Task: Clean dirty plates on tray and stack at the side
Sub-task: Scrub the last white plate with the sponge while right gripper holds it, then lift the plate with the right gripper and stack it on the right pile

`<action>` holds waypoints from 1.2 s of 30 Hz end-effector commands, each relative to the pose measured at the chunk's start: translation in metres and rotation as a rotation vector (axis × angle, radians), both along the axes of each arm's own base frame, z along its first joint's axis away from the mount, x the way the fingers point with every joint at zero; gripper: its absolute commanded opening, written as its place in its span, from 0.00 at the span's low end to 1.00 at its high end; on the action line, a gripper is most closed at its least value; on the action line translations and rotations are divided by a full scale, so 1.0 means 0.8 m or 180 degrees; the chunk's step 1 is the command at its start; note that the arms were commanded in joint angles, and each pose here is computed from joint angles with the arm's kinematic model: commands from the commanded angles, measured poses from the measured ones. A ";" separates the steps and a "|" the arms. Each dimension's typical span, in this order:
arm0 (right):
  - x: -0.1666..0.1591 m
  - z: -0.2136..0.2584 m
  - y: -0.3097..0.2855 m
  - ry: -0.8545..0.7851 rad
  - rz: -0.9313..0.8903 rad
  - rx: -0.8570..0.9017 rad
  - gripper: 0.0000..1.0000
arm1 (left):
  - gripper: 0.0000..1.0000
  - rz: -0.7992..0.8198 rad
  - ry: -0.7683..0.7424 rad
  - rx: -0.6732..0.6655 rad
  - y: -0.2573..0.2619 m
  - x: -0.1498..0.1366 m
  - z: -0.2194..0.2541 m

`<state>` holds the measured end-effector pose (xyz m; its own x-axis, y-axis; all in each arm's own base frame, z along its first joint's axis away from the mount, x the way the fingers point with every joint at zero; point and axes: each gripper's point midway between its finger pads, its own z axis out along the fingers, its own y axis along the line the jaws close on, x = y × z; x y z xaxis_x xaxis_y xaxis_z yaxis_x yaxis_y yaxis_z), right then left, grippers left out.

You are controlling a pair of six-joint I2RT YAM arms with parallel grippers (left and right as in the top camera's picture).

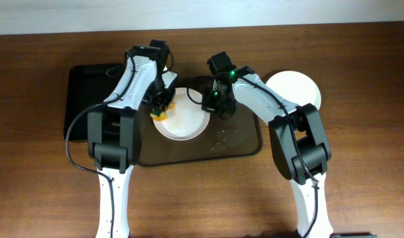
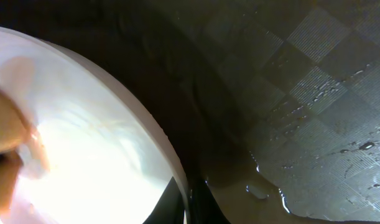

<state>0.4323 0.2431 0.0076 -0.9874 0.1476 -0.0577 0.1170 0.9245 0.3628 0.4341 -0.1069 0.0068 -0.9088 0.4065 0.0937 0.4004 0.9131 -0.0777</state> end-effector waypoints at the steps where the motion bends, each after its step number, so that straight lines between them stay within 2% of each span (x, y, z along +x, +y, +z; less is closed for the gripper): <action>1: 0.000 -0.028 -0.032 0.0099 -0.0210 -0.0280 0.04 | 0.00 -0.0416 0.0454 -0.0565 -0.025 -0.032 -0.023; 5: 0.000 -0.028 -0.032 0.0099 -0.0211 -0.0280 0.04 | 0.00 -0.0301 0.0158 -0.1048 -0.045 0.005 0.027; 6: 0.000 -0.028 -0.032 0.0102 -0.0211 -0.0280 0.04 | 0.00 -0.0241 -0.0044 -0.1342 -0.053 0.026 0.060; 9: -0.001 -0.026 -0.028 0.0108 -0.0150 -0.0208 0.04 | 0.00 0.0018 -0.0514 -0.1812 -0.047 0.073 0.127; 12: 0.002 -0.007 -0.020 -0.0029 0.0097 -0.0120 0.04 | 0.00 0.0514 -0.0817 -0.1855 -0.010 0.109 0.159; 15: 0.009 0.051 -0.024 -0.0408 0.0360 -0.0153 0.04 | 0.00 0.0708 -0.0827 -0.1839 0.015 0.114 0.159; 20: 0.009 0.166 -0.082 -0.1153 0.0275 -0.1101 0.04 | 0.00 0.0722 -0.0816 -0.1822 0.018 0.113 0.158; 23: -0.012 0.245 -0.112 -0.1736 0.0136 -0.2144 0.04 | 0.00 0.0715 -0.0819 -0.1760 0.018 0.113 0.156; 28: -0.044 0.326 -0.089 -0.2615 0.0075 -0.3456 0.04 | 0.00 0.0721 -0.0800 -0.1749 0.019 0.111 0.155; 32: -0.067 0.374 -0.072 -0.3125 -0.0097 -0.3994 0.04 | 0.00 0.0719 -0.0793 -0.1748 0.018 0.111 0.155; 36: -0.072 0.378 -0.066 -0.3187 -0.0089 -0.4023 0.04 | 0.00 0.0708 -0.0789 -0.1750 0.015 0.110 0.155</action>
